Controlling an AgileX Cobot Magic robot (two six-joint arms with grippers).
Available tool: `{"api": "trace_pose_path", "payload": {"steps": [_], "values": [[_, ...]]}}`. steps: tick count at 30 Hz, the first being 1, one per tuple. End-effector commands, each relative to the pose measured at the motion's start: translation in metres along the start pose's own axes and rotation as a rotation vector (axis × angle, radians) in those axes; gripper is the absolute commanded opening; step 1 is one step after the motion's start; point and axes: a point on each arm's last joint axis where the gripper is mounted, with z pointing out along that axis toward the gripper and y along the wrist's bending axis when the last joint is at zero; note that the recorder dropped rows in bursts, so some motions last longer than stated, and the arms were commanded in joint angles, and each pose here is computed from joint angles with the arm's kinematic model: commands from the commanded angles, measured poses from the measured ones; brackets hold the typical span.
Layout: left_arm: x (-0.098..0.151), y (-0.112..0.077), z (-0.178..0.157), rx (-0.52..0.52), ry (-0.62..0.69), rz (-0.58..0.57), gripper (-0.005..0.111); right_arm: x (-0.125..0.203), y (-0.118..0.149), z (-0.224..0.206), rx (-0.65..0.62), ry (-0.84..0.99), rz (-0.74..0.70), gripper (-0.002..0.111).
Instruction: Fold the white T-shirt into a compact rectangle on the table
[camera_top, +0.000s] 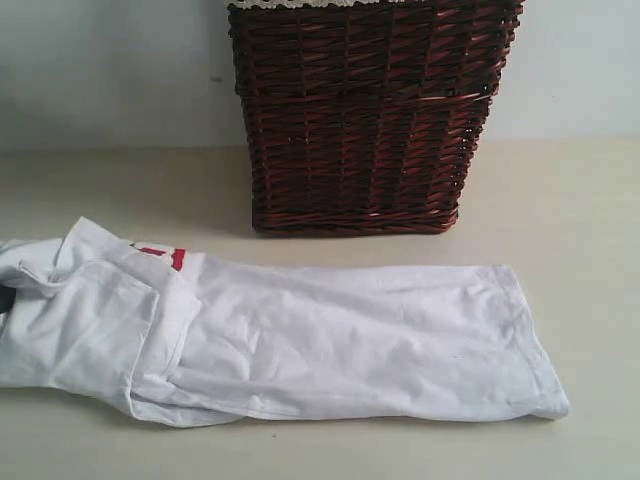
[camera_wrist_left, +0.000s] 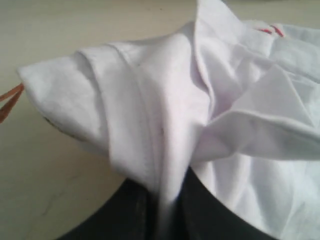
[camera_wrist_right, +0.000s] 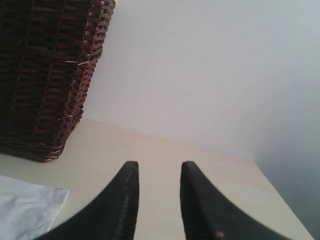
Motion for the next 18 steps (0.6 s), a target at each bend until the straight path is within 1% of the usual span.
{"api": "trace_pose_path", "payload": {"steps": [1,3,4,5,7,14,16,18], "values": [[-0.021,-0.006,-0.020,-0.017,-0.171,-0.016,0.000,0.001,0.000,0.000,0.005,-0.005,0.003,0.030],[-0.026,-0.009,-0.026,-0.018,-0.204,0.043,0.000,0.001,0.000,0.000,0.005,-0.005,0.003,0.030],[-0.026,-0.009,-0.027,-0.019,-0.206,0.044,0.000,0.001,0.000,0.000,0.005,-0.005,0.003,0.030],[-0.025,-0.006,-0.026,-0.050,-0.189,0.033,0.000,0.001,0.000,0.000,0.005,-0.005,0.003,0.030],[-0.019,-0.005,-0.025,-0.072,-0.164,0.021,0.000,0.001,0.000,0.000,0.005,-0.005,0.003,0.030],[0.003,-0.011,-0.022,-0.068,-0.099,-0.014,0.000,0.001,0.000,0.000,0.005,-0.005,0.003,0.030],[0.005,-0.007,-0.027,-0.084,-0.112,-0.056,0.000,0.001,0.000,0.000,0.005,-0.005,0.003,0.030],[0.002,-0.007,-0.032,-0.076,-0.144,-0.061,0.000,0.001,0.000,0.000,0.005,-0.005,0.003,0.030]]}}
